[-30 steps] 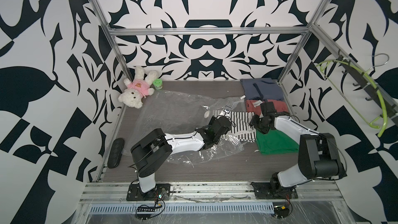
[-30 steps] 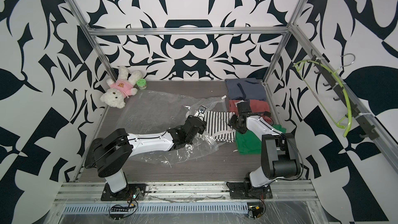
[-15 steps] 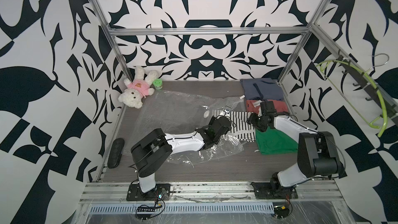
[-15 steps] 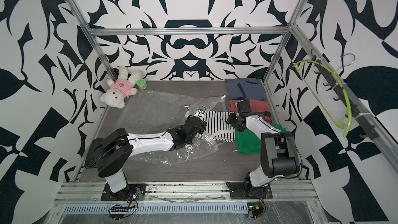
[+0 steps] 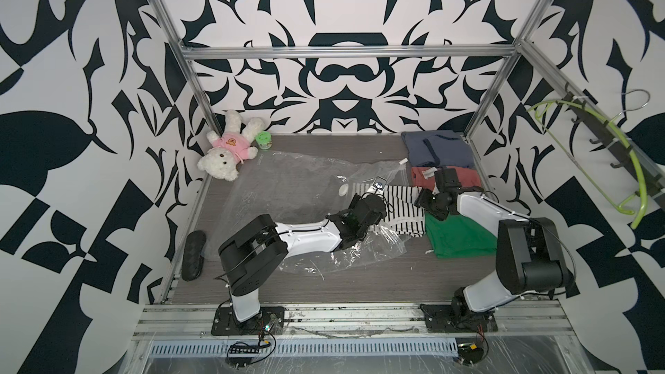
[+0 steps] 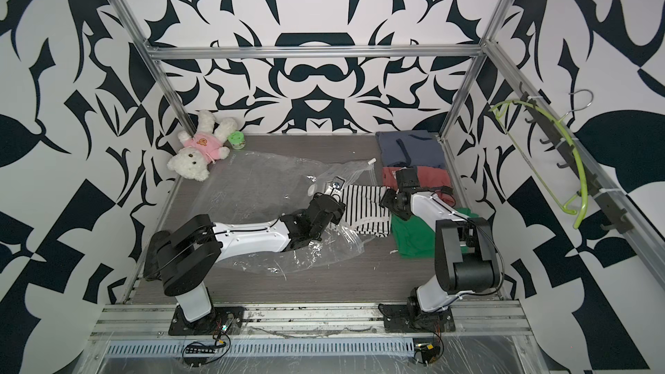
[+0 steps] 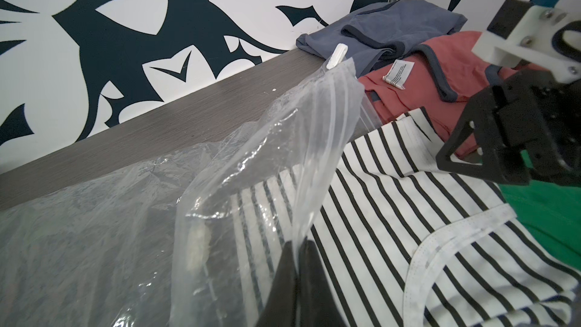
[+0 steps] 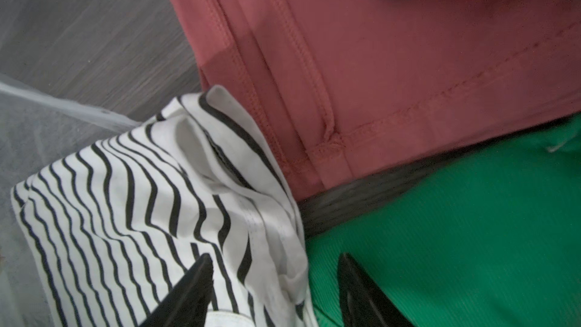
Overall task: Take the tank top out of the vacuum bag
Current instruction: Take out the tank top from the vacuum bag.
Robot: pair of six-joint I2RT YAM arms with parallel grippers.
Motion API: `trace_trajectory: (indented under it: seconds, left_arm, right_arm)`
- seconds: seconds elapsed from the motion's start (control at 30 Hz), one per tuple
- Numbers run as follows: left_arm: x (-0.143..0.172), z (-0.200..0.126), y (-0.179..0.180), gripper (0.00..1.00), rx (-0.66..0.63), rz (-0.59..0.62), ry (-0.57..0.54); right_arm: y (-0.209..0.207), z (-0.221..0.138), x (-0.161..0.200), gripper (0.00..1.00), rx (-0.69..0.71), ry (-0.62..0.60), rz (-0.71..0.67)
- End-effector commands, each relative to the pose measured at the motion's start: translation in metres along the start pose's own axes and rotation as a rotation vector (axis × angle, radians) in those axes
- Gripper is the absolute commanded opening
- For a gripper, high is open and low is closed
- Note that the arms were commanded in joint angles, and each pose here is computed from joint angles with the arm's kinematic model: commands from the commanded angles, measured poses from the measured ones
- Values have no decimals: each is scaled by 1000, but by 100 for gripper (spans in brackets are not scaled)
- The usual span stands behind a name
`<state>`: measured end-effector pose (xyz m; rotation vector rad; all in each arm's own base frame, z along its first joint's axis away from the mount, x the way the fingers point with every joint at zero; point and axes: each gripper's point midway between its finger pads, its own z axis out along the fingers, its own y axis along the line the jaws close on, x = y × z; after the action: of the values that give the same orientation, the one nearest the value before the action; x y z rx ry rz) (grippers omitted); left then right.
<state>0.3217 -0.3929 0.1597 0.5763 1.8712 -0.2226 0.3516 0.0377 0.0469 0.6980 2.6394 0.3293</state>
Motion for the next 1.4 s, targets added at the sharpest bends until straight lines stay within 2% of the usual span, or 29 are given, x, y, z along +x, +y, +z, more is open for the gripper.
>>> trace_trajectory:
  seconds: [0.0, 0.23, 0.3, 0.43, 0.6, 0.67, 0.8, 0.93, 1.13, 1.37]
  left_arm:
    - [-9, 3, -4, 0, 6, -17, -13]
    - [-7, 3, -4, 0, 6, -12, -6]
    - [-7, 4, -4, 0, 7, -14, -7]
    - [-7, 4, -5, 0, 7, -13, -5]
    - [-8, 4, -4, 0, 5, -16, -7]
    - [-8, 4, -4, 0, 5, -17, -6]
    - [-6, 5, -5, 0, 5, -14, -2]
    - [-8, 5, -5, 0, 8, -18, -6]
    - [-9, 3, -3, 0, 4, -22, -9]
    - [-9, 3, -3, 0, 3, -25, -14]
  right_arm:
    - [2, 4, -7, 65, 6, -2, -14]
    - [15, 13, -1, 60, -34, 31, -55]
    - [15, 12, -1, 56, -32, 26, -54]
    - [11, 11, -1, 40, -7, 26, -58]
    - [6, 9, -1, 36, 27, 25, -56]
    - [5, 4, -3, 38, 57, -2, -81]
    - [21, -8, -5, 51, 91, -42, -180]
    - [22, -5, -6, 56, 126, -49, -194]
    - [11, 6, -5, 58, 184, -42, -169]
    - [13, 18, -1, 59, 175, -9, -162]
